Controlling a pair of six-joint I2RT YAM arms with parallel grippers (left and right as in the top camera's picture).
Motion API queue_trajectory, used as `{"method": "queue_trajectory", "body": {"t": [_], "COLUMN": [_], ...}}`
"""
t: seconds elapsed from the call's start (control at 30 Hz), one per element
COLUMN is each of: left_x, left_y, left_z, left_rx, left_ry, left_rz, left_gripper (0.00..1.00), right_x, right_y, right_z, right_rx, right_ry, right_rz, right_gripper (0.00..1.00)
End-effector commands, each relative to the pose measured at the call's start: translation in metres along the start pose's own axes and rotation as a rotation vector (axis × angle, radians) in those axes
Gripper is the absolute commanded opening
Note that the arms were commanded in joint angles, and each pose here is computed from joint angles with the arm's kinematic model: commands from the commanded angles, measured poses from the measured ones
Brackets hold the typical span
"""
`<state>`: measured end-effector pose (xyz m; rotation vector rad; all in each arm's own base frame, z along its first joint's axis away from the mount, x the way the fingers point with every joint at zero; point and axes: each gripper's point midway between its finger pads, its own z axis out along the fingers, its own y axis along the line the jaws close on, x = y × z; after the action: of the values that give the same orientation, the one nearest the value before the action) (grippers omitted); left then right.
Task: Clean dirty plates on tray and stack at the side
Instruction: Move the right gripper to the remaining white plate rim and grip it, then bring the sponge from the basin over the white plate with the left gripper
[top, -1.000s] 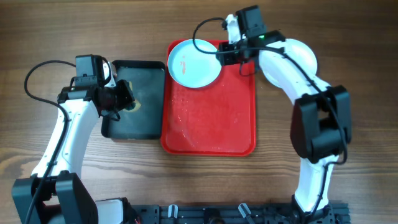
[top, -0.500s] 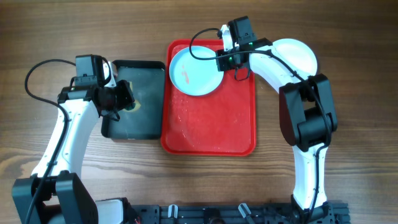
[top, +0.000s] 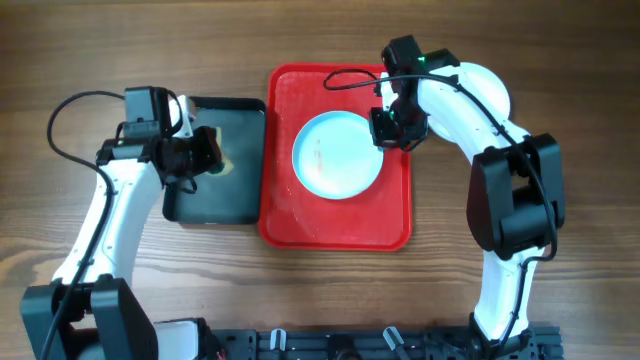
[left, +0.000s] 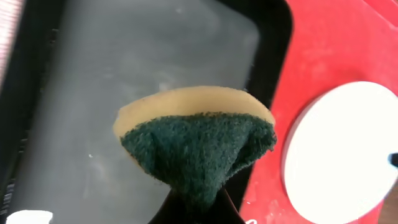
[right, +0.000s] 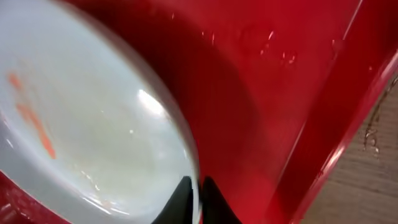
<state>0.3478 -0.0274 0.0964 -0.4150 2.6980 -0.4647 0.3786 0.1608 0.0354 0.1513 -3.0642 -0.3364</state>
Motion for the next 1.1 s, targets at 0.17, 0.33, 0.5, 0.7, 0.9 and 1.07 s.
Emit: {"method": "queue_trajectory", "body": {"t": [0.17,0.33,0.5,0.7,0.9,1.07], "left_x": [0.014,0.016,0.024,0.028,0.032,0.033], "left_y": [-0.079,-0.117,-0.13,-0.135,-0.13,-0.127], "left_z": [0.016,0.018,0.022,0.024,0.043,0.057], "left_rx": [0.146,0.212,0.182,0.185,0.167,0.158], "left_ry": [-0.01,-0.059,-0.078,-0.073,-0.039,-0.022], "left_rz": [0.147,0.239,0.295,0.31,0.304,0.301], "left_gripper": [0.04,0.04,0.04,0.04,0.04,0.04], "right_x": [0.004,0.002,0.007,0.011,0.011,0.011], "right_y": [0.012,0.006,-0.01,-0.011,-0.011,-0.01], "right_z": [-0.004,-0.004,0.001,0.006,0.006,0.006], "right_rx": [0.014,0.043,0.118,0.118,0.118,0.117], "right_ry": [-0.009,-0.017,-0.008,0.004,0.004,0.002], "right_rz": [-0.011,-0.005,0.035,0.036,0.054,0.052], "right_gripper": [0.38,0.3,0.34,0.28,0.23,0.24]}}
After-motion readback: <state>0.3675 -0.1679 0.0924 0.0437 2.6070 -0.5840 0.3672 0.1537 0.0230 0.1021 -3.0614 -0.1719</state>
